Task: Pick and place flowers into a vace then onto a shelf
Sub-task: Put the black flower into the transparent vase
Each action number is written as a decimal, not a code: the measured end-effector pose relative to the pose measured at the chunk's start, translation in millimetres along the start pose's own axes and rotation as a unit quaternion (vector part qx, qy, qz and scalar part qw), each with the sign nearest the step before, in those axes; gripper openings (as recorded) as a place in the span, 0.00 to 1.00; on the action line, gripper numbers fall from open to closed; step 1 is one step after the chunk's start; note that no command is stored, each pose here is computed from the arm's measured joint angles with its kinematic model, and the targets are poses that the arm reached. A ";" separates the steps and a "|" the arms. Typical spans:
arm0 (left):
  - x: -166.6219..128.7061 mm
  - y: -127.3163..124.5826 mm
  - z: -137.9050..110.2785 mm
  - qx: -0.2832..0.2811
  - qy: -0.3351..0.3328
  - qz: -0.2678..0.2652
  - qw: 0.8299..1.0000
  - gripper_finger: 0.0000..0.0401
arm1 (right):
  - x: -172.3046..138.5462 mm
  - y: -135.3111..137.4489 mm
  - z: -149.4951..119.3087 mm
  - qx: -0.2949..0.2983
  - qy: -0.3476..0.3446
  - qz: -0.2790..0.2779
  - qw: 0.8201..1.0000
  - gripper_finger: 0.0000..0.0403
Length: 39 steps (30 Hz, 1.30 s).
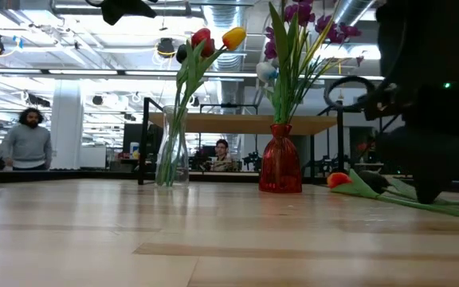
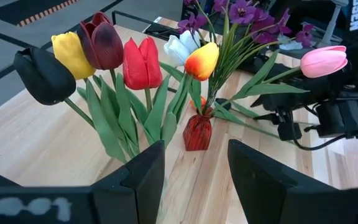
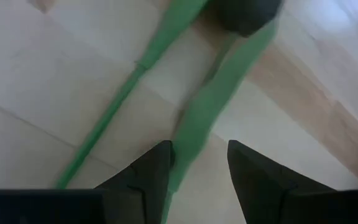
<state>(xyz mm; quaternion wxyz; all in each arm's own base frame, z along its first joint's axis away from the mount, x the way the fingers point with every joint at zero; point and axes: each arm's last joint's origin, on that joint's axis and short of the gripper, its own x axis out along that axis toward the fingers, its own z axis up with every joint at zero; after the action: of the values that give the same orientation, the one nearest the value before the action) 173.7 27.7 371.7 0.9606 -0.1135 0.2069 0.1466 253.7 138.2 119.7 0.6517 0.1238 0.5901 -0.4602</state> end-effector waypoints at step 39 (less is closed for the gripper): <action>18.0 -1.4 -3.2 0.015 0.032 0.007 0.999 0.41 | -97.6 22.3 -32.3 -0.104 0.035 0.108 0.988 0.00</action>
<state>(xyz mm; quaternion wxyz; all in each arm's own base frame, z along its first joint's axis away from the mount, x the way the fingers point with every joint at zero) 188.7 29.7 361.3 0.9540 -0.1025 0.2407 0.1465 260.8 217.4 188.6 0.6858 0.1340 0.6403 -0.3189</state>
